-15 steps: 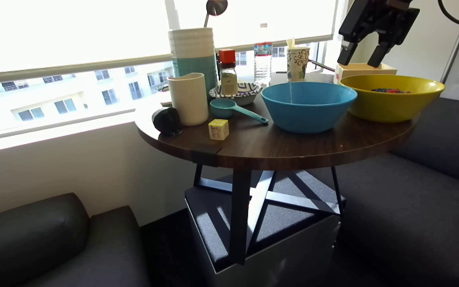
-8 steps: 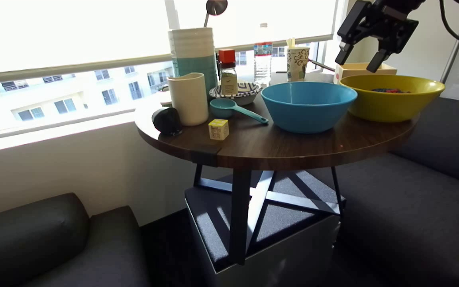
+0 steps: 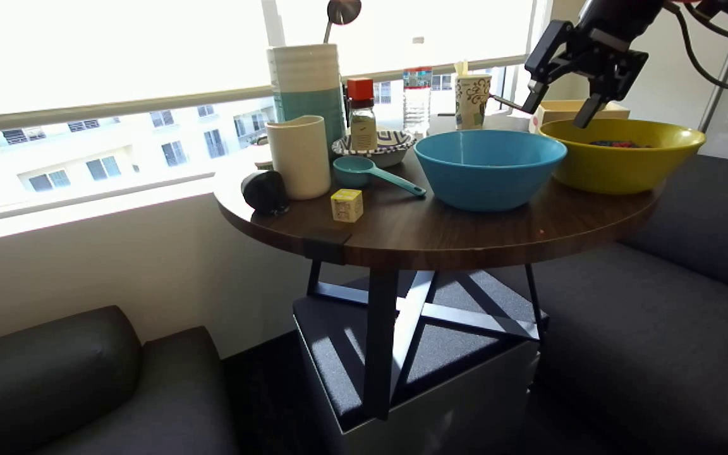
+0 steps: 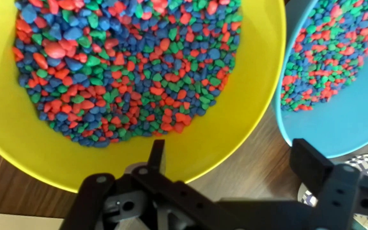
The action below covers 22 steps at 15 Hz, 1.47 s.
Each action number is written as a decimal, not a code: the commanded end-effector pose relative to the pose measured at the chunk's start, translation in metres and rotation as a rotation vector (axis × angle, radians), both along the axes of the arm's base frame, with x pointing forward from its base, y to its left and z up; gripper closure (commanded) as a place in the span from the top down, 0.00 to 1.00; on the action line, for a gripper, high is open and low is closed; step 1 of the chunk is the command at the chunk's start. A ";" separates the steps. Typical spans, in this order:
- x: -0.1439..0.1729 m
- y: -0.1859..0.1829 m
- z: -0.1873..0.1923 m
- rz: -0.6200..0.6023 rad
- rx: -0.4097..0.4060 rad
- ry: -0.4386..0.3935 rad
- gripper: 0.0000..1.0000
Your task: Switch the position of the yellow and blue bowls, slide the yellow bowl to the right and pull the yellow bowl to the left
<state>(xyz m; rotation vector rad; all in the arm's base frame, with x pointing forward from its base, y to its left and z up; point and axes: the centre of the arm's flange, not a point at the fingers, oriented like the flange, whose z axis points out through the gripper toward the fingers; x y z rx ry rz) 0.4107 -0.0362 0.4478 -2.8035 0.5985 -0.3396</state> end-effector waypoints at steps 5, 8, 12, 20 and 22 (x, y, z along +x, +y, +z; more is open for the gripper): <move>0.046 -0.016 -0.002 0.002 0.076 -0.009 1.00; 0.060 -0.019 -0.003 0.014 0.088 -0.007 1.00; 0.081 -0.019 -0.003 0.044 0.089 -0.020 1.00; 0.126 -0.016 0.003 0.147 0.037 -0.031 1.00; 0.138 -0.013 0.002 0.185 0.031 -0.029 1.00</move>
